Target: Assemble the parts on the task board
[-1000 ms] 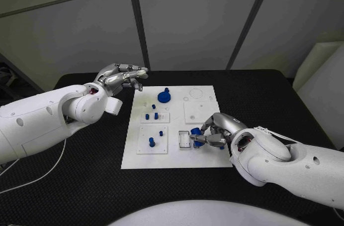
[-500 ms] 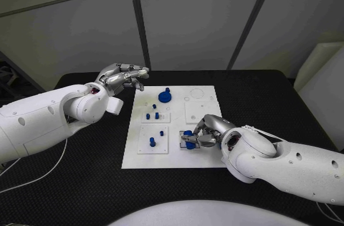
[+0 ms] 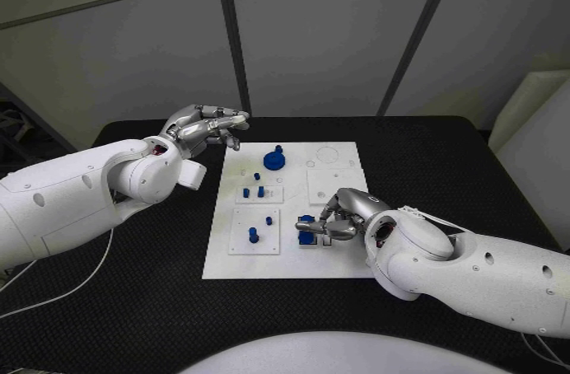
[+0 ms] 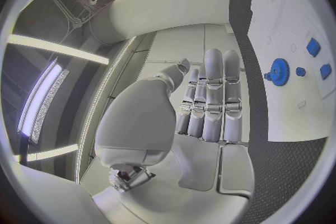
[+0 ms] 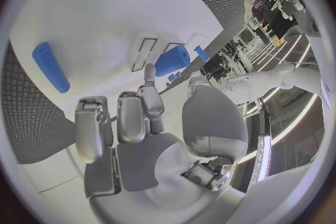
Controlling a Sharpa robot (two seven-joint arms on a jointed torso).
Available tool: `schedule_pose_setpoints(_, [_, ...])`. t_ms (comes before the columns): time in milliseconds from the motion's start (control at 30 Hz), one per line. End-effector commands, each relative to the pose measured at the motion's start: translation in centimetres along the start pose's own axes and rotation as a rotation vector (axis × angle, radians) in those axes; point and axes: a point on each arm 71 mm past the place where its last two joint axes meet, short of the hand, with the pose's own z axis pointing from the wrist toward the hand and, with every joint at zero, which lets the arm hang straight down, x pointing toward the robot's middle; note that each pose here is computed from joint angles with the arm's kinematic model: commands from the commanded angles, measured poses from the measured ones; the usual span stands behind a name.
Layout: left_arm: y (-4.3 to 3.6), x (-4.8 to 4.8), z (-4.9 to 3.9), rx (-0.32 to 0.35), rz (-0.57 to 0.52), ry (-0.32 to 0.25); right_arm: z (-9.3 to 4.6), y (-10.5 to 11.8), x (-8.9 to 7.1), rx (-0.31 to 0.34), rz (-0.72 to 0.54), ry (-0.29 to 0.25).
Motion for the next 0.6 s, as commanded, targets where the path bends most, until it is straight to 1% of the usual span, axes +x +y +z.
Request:
schedule_pose_setpoints(33, [-0.15, 0.12, 0.02, 0.006, -0.006, 0.011, -0.03, 0.03, -0.26, 0.008, -0.015, -0.024])
schedule_pose_setpoints(433, [-0.14, 0.09, 0.01, 0.004, -0.006, 0.011, -0.58, 0.2, -0.29, -0.025, -0.037, -0.003])
schedule_pose_setpoints(600, [-0.12, 0.08, 0.01, 0.003, -0.006, 0.011, -0.41, 0.06, -0.33, -0.026, -0.042, -0.01])
